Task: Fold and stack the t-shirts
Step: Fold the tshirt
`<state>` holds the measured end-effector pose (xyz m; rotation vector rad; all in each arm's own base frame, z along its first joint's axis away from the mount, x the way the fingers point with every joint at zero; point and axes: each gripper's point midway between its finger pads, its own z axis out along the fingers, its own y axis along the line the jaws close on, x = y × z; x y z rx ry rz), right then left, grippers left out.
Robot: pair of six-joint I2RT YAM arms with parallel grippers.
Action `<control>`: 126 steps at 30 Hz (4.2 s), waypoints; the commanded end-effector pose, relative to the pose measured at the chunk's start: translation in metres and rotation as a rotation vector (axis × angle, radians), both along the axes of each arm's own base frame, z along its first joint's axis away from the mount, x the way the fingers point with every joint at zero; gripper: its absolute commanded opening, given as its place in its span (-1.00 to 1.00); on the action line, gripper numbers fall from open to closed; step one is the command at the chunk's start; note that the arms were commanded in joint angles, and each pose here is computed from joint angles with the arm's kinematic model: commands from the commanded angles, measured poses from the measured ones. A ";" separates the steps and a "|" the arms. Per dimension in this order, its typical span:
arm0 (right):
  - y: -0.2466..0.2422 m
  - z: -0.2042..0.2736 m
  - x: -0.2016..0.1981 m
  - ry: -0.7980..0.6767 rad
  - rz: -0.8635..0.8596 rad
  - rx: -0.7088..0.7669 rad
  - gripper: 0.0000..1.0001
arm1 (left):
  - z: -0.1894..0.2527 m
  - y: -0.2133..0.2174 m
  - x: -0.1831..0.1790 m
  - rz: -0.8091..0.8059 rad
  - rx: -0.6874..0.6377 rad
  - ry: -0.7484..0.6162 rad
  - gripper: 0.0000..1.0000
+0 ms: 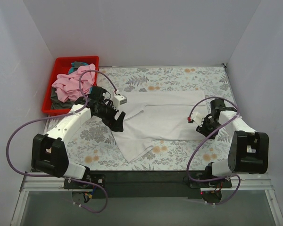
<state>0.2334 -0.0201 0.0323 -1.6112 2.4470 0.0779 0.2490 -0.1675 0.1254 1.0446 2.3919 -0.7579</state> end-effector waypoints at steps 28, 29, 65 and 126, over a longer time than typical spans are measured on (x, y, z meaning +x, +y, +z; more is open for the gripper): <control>-0.004 0.005 -0.008 -0.076 0.065 -0.048 -0.08 | -0.075 -0.016 -0.073 -0.346 0.283 -0.123 -0.03; -0.003 0.006 -0.009 -0.078 0.072 -0.046 -0.08 | -0.077 -0.017 -0.075 -0.351 0.285 -0.124 -0.03; -0.002 -0.018 -0.005 -0.079 0.089 -0.074 -0.97 | -0.119 0.005 -0.119 -0.470 0.397 0.071 -1.00; 0.006 0.027 0.149 -0.115 0.146 -0.038 -0.97 | -0.035 0.006 0.094 -0.276 0.340 -0.158 -1.00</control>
